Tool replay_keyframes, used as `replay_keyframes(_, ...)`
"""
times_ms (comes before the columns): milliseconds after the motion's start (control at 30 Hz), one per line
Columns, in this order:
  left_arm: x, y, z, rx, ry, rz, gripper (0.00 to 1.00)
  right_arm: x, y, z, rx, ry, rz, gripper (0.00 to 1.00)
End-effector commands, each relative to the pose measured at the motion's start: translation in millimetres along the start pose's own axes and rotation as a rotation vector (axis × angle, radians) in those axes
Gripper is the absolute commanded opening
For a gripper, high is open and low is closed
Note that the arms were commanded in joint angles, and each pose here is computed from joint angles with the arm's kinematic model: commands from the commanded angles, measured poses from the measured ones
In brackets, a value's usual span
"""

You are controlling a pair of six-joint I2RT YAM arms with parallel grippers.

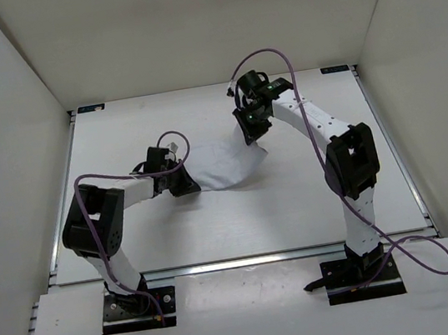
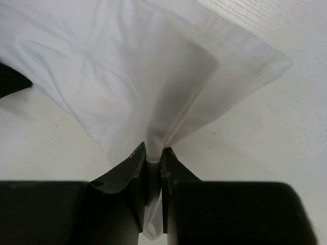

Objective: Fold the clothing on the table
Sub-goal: Fold the skirt

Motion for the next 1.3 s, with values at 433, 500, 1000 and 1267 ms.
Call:
replay_keyframes(433,-45,-58,73,-0.144,0.271,0.033,0.0,32,-15,-23,-0.004,-0.109,0.037,0.0)
replay_keyframes(500,-43,-72,75,-0.141,0.287,0.076,0.0,27,-19,-17,-0.016,-0.092,0.038,0.0)
replay_keyframes(1000,68,-53,17,0.048,-0.016,0.22,0.0,5,-12,-25,0.007,-0.073,-0.003,0.0)
replay_keyframes(1267,27,-36,24,0.004,0.031,0.112,0.0,3,18,-41,0.042,-0.115,-0.092,0.0)
Point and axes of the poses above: each gripper's point midway between its finger pads, its own x axis back along the fingers, its own y axis along the line the jaws close on, z = x × y, the point moved 2 cm from there along x, back along the fingers, and after that the axes turned 10 degrees about x, right-handed, at the moved point
